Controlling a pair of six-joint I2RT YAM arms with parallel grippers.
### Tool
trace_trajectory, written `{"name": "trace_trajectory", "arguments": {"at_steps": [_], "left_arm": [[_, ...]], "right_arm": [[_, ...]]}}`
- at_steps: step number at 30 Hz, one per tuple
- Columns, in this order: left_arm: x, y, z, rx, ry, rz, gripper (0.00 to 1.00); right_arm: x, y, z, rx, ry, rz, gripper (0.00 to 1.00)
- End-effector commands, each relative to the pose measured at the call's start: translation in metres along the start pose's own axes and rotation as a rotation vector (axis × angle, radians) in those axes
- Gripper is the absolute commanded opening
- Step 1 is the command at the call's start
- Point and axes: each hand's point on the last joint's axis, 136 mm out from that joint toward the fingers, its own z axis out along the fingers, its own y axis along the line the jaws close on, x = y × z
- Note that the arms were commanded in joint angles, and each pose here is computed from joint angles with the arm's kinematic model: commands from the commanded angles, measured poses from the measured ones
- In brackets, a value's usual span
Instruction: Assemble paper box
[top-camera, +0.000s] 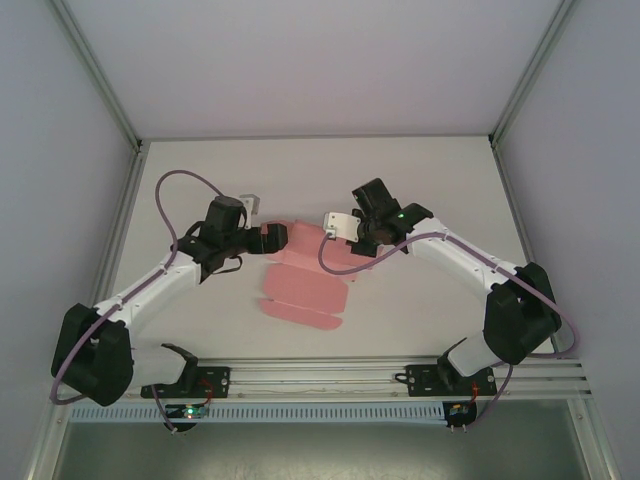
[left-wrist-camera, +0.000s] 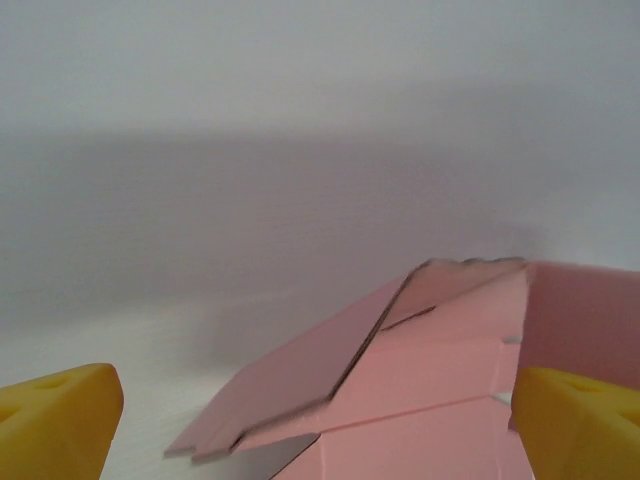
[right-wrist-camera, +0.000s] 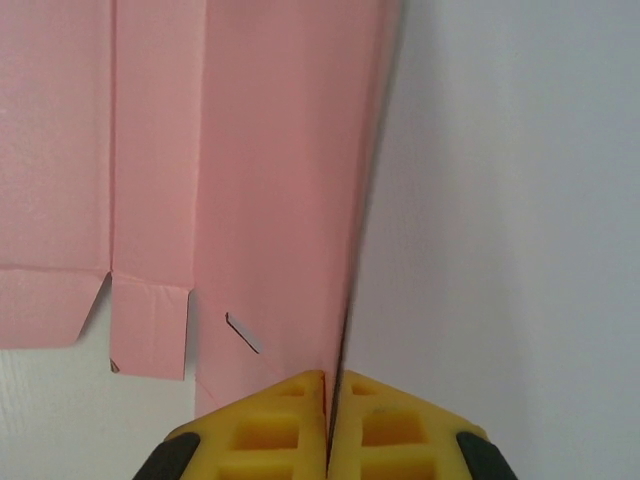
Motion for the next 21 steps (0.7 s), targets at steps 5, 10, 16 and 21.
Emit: {"name": "trace_trajectory", "arguments": {"at_steps": [5, 10, 16, 21], "left_arm": [[-0.01, -0.021, 0.014, 0.079, -0.045, 0.061, 1.0], [-0.011, -0.024, 0.024, 0.049, -0.055, 0.063, 1.0], [-0.011, -0.006, 0.032, -0.089, -0.144, -0.009, 1.0], [-0.015, 0.001, 0.035, -0.162, -0.248, -0.124, 1.0]], "right_arm": [[-0.011, 0.018, 0.002, -0.048, -0.05, -0.017, 0.0], [-0.021, 0.023, 0.001, -0.061, -0.089, -0.009, 0.0], [-0.041, 0.031, -0.005, -0.104, -0.201, 0.061, 0.0], [-0.057, 0.032, -0.011, -0.123, -0.281, 0.154, 0.0]]}}
